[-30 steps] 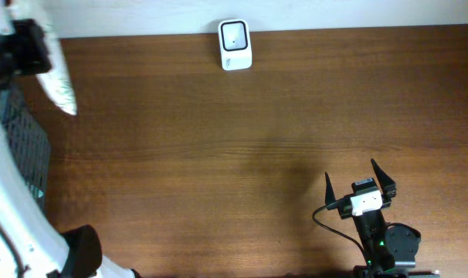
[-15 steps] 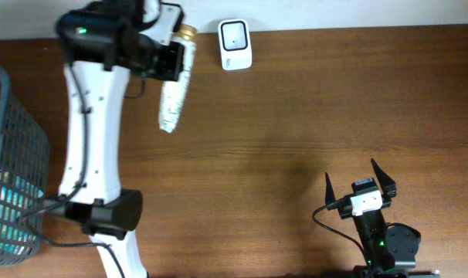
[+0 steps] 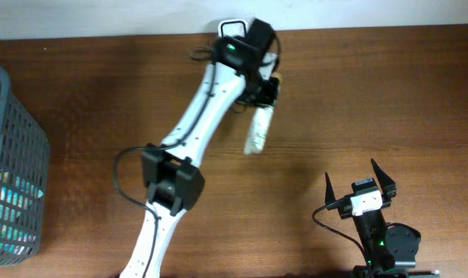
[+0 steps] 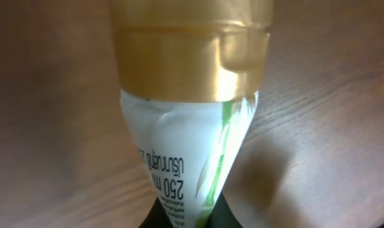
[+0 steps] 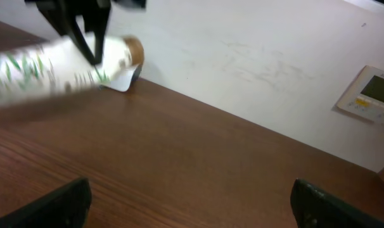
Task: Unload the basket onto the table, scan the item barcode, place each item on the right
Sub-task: 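Carry the white tube with the left gripper and place it on the table, then move the left gripper back into the basket and grasp the green tissue pack, then place the green tissue pack on the table left of the tube, then grasp the light-green wrapped packet in the basket and set it on the table, then reach the left gripper into the basket and grasp the white wipes pack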
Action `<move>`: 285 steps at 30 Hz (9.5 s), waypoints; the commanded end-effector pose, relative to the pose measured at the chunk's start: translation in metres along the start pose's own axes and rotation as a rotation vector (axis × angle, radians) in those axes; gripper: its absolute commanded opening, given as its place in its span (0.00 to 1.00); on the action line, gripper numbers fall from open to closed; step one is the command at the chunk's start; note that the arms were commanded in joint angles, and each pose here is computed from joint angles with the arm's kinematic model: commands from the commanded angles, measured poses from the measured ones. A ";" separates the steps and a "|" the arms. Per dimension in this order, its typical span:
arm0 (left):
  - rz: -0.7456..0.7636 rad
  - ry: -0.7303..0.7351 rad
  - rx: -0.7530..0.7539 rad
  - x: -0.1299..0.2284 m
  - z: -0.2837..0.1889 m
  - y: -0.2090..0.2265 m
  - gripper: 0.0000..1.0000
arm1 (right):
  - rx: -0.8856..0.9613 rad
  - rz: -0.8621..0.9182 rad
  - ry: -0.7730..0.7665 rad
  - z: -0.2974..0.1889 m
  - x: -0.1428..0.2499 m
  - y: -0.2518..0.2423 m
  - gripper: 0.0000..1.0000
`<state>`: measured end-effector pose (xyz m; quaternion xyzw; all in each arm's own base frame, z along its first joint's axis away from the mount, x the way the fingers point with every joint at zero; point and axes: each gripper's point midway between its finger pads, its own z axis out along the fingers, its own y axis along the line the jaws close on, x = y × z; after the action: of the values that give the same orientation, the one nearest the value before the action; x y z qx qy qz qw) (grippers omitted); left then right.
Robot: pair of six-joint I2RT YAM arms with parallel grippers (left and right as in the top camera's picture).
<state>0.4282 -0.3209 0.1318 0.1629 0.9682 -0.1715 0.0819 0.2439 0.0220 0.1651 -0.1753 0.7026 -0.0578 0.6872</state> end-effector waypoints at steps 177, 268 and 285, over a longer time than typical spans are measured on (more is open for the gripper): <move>-1.576 -0.187 -0.544 0.380 -0.136 0.529 0.00 | 0.007 0.005 0.003 0.000 0.003 -0.001 0.99; -0.859 0.039 -0.734 0.362 -0.183 0.570 0.87 | 0.007 0.005 0.003 0.000 0.003 -0.001 0.99; -1.042 0.194 -0.878 0.453 -0.169 0.573 0.59 | 0.007 0.005 0.003 0.000 0.003 -0.001 0.99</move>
<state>0.2211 0.3814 0.0407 -0.3267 0.9142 0.2395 0.0082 0.2440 0.0219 0.1651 -0.1753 0.7026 -0.0581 0.6872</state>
